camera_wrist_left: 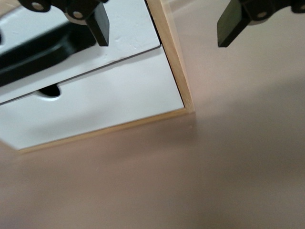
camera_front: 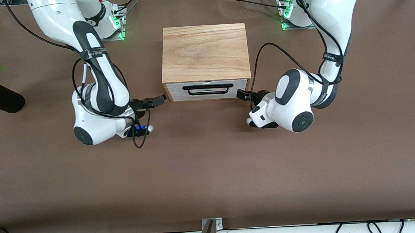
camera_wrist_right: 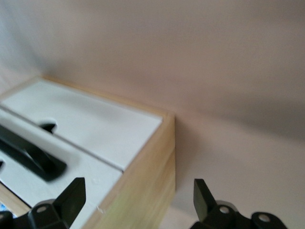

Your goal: Close drawer with both arms simultaneously

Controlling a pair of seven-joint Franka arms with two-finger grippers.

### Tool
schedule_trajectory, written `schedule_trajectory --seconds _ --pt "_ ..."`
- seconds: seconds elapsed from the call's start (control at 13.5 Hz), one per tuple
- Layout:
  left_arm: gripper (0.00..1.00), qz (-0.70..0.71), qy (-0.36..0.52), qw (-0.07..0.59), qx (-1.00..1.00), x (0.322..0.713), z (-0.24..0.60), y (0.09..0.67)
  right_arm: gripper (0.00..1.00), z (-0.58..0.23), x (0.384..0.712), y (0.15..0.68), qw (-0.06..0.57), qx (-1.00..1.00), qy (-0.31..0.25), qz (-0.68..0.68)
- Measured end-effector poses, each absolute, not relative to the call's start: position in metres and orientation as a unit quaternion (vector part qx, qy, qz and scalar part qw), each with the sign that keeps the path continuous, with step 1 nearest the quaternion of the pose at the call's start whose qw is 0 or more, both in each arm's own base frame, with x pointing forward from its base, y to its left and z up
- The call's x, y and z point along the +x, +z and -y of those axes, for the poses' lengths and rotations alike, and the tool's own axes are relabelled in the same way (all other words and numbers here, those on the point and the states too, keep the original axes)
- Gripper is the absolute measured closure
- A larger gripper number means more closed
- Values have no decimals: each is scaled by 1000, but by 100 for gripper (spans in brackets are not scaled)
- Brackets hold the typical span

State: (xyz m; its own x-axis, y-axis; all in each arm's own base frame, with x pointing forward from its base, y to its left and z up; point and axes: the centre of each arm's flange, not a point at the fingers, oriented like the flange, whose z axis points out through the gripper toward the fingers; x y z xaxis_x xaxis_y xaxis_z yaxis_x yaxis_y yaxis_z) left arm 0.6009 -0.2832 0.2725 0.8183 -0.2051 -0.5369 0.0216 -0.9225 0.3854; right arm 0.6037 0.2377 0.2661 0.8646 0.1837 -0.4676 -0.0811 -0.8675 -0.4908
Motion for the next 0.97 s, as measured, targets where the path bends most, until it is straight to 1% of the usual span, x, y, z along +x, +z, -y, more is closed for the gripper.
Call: schedule_trajectory --seconds 0.15,0.22,0.37,0.52,0.74,0.82,0.97 --pt "0 38 -264 198 943 626 258 298 0 -218 629 294 257 -942 215 28" --pt "0 37 -243 187 951 638 241 313 0 -205 640 309 247 -948 196 31" --pt "0 47 -201 144 968 652 212 346 0 -179 660 342 219 -962 156 36" --pt "0 62 -162 102 980 653 200 386 0 -146 670 380 178 -975 126 43" --pt "0 81 -89 28 992 649 181 461 0 -113 666 453 105 -989 79 67" --pt "0 82 -64 12 994 644 173 492 0 -106 660 479 86 -992 64 74" --pt "0 75 -33 0 997 626 154 545 0 -94 647 525 59 -994 38 83"
